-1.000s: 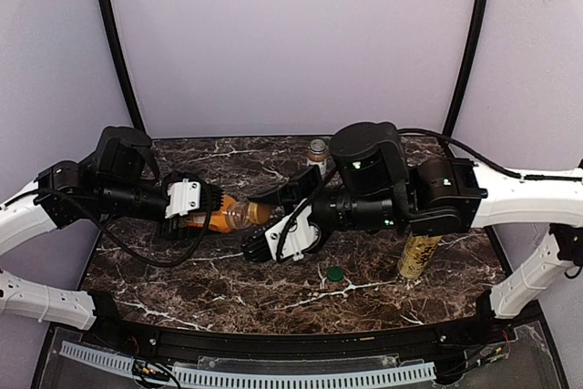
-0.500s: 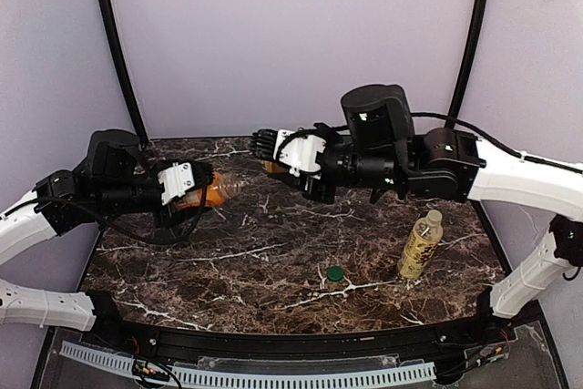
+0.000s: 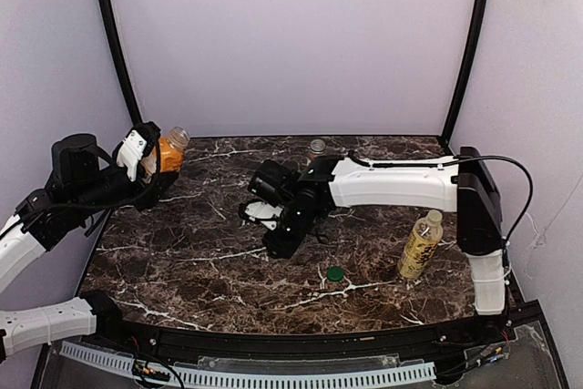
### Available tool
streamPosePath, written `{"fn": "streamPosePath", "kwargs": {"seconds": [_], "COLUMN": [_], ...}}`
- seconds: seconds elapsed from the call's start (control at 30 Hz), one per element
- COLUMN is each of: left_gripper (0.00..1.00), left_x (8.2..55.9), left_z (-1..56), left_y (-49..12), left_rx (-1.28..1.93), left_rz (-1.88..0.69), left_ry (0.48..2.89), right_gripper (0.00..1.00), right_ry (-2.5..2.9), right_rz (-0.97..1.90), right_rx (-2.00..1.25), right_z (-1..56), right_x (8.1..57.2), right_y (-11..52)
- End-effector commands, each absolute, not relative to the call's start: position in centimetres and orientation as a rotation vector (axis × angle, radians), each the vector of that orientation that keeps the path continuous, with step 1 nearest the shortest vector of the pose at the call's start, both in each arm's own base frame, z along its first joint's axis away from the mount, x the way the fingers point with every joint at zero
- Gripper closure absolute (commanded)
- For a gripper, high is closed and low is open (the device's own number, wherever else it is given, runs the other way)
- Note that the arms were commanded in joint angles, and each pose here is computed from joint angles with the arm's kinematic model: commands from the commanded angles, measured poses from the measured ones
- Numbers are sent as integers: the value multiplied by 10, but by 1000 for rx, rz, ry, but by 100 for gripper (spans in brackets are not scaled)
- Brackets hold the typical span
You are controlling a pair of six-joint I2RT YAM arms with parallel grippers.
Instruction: Unscrew the bottle caps
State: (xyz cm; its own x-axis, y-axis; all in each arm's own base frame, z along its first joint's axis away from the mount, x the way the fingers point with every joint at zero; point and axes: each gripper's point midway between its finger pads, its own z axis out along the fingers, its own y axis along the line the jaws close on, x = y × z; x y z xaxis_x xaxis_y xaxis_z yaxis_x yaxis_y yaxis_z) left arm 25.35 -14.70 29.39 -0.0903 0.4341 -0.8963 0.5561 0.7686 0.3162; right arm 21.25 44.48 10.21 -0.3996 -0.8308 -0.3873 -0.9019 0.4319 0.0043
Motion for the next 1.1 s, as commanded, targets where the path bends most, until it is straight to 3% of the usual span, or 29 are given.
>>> {"fn": "streamPosePath", "kwargs": {"seconds": [0.0, 0.17, 0.27, 0.5, 0.53, 0.57, 0.6, 0.77, 0.87, 1.07], "left_gripper": [79, 79, 79, 79, 79, 79, 79, 79, 79, 78], "left_x": [245, 241, 241, 241, 241, 241, 240, 234, 221, 186], "left_z": [290, 288, 287, 288, 289, 290, 290, 299, 307, 332], "left_y": [-155, -158, -158, -159, -159, -159, -160, -166, -181, -214], "left_rx": [766, 783, 785, 789, 789, 790, 793, 813, 866, 951], "left_rz": [-244, -271, -270, -271, -272, -274, -276, -331, -456, -796], "left_ry": [1725, 1716, 1715, 1704, 1702, 1701, 1699, 1676, 1641, 1522], "right_gripper": [100, 99, 89, 42, 29, 9, 2, 1, 2, 1], "right_ry": [2587, 2679, 2705, 2673, 2669, 2660, 2648, 2412, 2083, 1212], "right_rz": [301, 267, 225, 200, 205, 214, 222, 342, 565, 1126], "right_rx": [-1455, -1476, -1467, -1484, -1486, -1484, -1479, -1434, -1368, -1174], "right_z": [75, 41, 31, 32, 33, 37, 42, 121, 216, 414], "right_x": [199, 193, 194, 196, 196, 197, 199, 215, 219, 166], "right_y": [437, 436, 433, 437, 437, 439, 440, 460, 482, 490]}}
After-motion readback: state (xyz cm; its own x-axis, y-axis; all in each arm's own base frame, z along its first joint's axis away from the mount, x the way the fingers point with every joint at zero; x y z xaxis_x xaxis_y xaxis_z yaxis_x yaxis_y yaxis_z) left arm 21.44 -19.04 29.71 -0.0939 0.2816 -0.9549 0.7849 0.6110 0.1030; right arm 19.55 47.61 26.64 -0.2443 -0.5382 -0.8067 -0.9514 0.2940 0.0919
